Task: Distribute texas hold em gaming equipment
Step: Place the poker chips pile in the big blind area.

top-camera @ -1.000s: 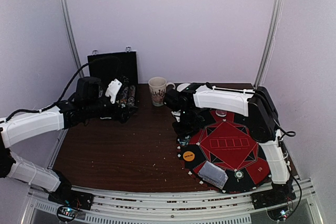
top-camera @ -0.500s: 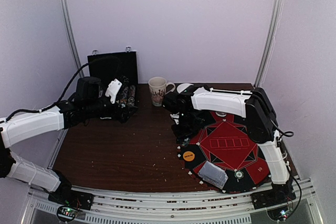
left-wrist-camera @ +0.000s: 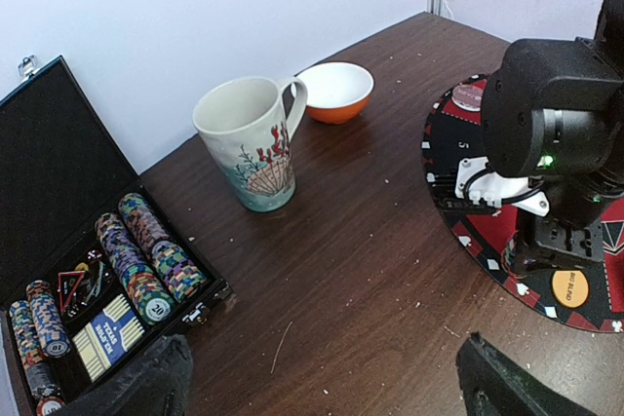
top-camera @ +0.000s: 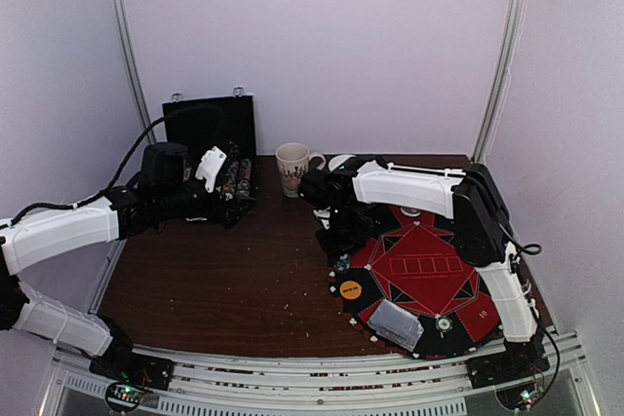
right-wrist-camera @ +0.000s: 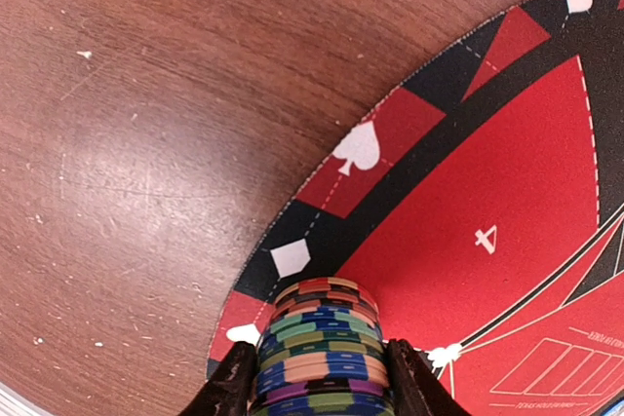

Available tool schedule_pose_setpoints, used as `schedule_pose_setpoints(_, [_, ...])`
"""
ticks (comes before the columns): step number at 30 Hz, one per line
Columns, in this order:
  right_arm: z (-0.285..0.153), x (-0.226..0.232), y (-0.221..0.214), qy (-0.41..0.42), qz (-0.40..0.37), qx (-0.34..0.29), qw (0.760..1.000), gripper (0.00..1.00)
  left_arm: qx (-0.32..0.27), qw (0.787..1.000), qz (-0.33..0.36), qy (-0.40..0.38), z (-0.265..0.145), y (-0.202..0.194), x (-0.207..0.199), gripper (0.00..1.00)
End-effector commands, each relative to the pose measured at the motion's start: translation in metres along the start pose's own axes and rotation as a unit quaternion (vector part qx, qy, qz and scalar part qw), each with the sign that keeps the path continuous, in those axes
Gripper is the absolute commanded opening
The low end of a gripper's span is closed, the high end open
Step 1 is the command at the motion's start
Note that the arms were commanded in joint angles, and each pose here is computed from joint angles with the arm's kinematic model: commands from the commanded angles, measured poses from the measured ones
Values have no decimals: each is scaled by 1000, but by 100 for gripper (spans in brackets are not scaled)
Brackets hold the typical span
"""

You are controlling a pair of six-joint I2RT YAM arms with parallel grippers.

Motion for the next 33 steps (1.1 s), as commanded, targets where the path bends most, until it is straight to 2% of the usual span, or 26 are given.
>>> schedule_pose_setpoints(1, [-1,1,-4,-20,-9,10,1000,0,-21,1000,6,2,-2,11,1,98])
schedule_pose_setpoints(7, [2,2,-5,-22,-11,12,1000,1,-23,1000,7,2,-2,13,1,98])
schedule_pose_setpoints(15, [2,2,-4,-28,-13,9,999,39,-23,1000,8,3,-2,13,1,98])
schedule_pose_setpoints(21, [3,1,-4,-37,-15,9,999,48,-23,1000,9,3,-2,13,1,98])
schedule_pose_setpoints(31, [3,1,-3,-38,-19,9,999,79,-22,1000,9,3,-3,13,1,98])
schedule_pose_setpoints(33, [8,2,-4,-36,-22,14,999,82,-22,1000,9,4,-3,13,1,98])
Point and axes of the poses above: each gripper's point midway between its finger pads, its own z axis out along the fingers, its own x axis along the line the jaws close on, y = z × x, the point moved 10 cm from there along -z, back along the fingers, and after that the axes turned 4 degrees about z, right-handed, at the moved point
